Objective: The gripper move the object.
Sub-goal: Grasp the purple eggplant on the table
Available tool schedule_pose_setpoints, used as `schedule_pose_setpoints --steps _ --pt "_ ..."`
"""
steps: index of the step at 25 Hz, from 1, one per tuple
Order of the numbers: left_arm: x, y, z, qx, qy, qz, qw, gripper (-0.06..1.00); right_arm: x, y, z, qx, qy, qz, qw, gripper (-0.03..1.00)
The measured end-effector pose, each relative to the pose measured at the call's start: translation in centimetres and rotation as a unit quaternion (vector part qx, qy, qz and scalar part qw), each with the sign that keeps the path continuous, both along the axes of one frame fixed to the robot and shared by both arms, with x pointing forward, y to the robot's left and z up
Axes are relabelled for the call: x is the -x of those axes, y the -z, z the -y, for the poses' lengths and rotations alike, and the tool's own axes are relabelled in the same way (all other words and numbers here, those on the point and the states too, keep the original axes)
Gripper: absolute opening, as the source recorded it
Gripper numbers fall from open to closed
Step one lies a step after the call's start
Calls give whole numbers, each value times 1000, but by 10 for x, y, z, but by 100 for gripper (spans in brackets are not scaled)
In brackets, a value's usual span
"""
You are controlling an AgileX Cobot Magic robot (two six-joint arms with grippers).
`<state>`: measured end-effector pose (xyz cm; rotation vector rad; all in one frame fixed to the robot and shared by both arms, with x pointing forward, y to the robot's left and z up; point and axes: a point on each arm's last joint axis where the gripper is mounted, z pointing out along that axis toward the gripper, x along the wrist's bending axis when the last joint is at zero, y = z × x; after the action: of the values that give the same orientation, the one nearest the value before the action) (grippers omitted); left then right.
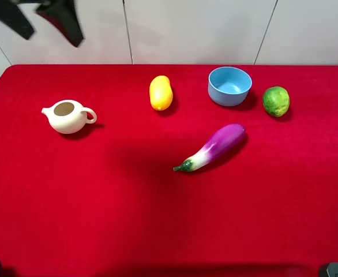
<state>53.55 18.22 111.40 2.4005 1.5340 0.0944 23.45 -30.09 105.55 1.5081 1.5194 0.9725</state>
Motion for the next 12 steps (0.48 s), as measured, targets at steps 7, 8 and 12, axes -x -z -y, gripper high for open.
schedule_pose_setpoints --steps 7,8,12 --pt "-28 9 54 0 56 3 998 94 0 0 0 0 0 0 1000 69" --pt "-31 11 62 0 64 4 998 94 0 0 0 0 0 0 1000 69" --pt "-37 17 94 -4 98 11 995 94 0 0 0 0 0 0 1000 69"
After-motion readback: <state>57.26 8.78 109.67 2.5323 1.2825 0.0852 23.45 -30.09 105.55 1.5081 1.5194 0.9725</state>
